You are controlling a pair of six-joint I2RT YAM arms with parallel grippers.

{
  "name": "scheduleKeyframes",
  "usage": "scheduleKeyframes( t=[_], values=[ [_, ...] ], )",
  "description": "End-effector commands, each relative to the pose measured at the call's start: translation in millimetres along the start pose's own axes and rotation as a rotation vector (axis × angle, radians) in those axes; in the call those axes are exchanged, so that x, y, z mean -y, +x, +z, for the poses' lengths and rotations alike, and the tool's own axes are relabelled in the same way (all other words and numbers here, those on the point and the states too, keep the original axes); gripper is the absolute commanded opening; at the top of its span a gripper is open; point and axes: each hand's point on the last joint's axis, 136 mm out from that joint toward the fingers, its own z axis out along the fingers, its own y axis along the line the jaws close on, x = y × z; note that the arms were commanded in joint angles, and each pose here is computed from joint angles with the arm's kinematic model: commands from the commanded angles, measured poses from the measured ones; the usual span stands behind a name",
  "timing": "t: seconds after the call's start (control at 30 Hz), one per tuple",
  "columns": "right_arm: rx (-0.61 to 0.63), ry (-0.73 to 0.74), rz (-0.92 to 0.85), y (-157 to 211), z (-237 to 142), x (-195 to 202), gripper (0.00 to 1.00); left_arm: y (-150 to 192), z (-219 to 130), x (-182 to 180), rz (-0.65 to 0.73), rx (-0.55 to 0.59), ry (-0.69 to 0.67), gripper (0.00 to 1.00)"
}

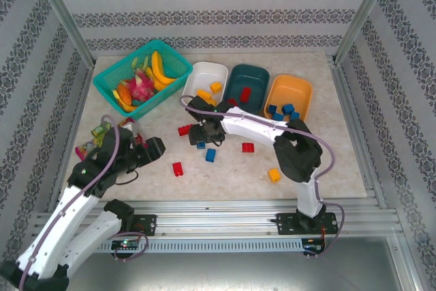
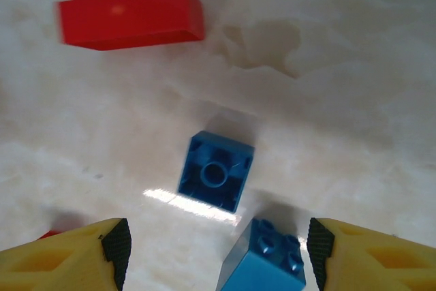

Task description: Sort the legos into containers by color

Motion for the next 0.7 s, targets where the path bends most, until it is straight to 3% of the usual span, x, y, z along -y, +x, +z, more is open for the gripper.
scheduleKeyframes(
  t=[0.0, 0.17, 0.67],
  values=[
    [0.006, 0.062, 0.081, -5, 7, 0, 0.71, 20, -8, -17, -0.05, -0.037, -0.031, 0.83],
    [-0.029, 0.091, 0.089, -4, 31, -8, 0.71, 22, -17, -17, -0.041, -0.038, -0.019, 0.83],
    [-0.081, 0.162, 0.154, 3, 57, -2, 0.52, 18, -20, -7, 0.0, -0.044, 0.01, 0.82]
  ],
)
